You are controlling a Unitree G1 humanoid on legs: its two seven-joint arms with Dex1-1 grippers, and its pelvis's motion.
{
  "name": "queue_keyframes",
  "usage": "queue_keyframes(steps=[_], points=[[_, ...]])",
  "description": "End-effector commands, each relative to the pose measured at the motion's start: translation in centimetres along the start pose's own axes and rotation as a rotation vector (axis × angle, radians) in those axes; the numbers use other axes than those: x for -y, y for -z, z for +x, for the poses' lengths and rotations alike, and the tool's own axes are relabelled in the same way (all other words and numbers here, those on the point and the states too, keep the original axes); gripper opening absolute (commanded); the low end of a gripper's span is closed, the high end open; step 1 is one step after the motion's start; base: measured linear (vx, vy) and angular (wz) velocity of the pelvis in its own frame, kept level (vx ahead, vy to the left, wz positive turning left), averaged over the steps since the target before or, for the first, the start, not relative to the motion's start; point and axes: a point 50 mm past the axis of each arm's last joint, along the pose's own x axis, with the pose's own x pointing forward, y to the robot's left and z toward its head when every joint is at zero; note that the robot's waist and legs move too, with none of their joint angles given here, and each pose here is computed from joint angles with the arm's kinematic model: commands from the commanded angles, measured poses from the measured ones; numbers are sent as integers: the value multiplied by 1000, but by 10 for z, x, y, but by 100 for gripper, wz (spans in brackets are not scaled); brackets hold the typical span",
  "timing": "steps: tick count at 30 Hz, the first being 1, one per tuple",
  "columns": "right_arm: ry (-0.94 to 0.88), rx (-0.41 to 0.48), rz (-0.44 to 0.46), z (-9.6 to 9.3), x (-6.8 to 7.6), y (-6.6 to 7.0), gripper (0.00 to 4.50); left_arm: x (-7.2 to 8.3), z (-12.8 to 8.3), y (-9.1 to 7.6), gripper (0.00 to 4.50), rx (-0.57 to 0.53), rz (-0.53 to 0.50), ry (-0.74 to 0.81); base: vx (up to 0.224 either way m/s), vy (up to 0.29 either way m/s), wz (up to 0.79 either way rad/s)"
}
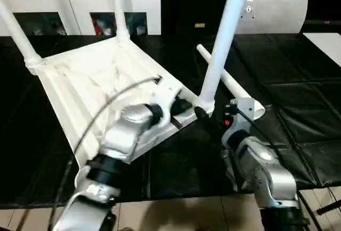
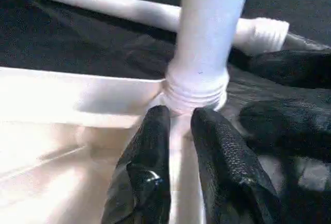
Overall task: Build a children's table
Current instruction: Rotate leg to tighten, then rotate table base
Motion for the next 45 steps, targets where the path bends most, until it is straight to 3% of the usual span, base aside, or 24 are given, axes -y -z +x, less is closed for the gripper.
queue_keyframes(steps=[1,2,5,9,12,15,19,23,31,33,36,42,45], points=[[-26,-8,-13,-1,-3,-2,450,-7,-10,-1,91,-1,-22,-31,0,0,0],[-26,-8,-13,-1,-3,-2,450,-7,-10,-1,91,-1,-22,-31,0,0,0],[-115,-96,-76,-3,-13,7,450,-22,-41,2,91,-59,44,-108,0,0,0],[-178,-171,-137,-4,-21,18,450,-27,-72,11,73,-162,105,-132,0,0,0],[-196,-183,-152,-3,-25,21,450,-35,-99,19,52,-290,150,-203,0,0,0],[-220,-197,-162,-2,-31,22,450,-56,-138,27,20,-466,242,-362,0,0,0],[-239,-209,-168,-1,-34,24,450,-69,-162,29,6,-568,287,-460,0,0,0],[-259,-224,-176,0,-38,27,450,-67,-166,35,6,-613,262,-443,0,0,0],[-242,-272,-199,11,-38,36,450,-47,-148,52,6,-664,186,-263,0,0,0],[-222,-296,-216,16,-35,39,450,-41,-155,61,6,-763,199,-181,0,0,0],[-218,-296,-219,21,-34,38,450,-35,-160,63,6,-814,221,-104,0,0,0],[-201,-292,-235,37,-33,39,450,-13,-151,61,6,-765,178,110,0,0,0],[-195,-277,-248,46,-33,34,450,3,-138,54,6,-682,151,245,0,0,0]])
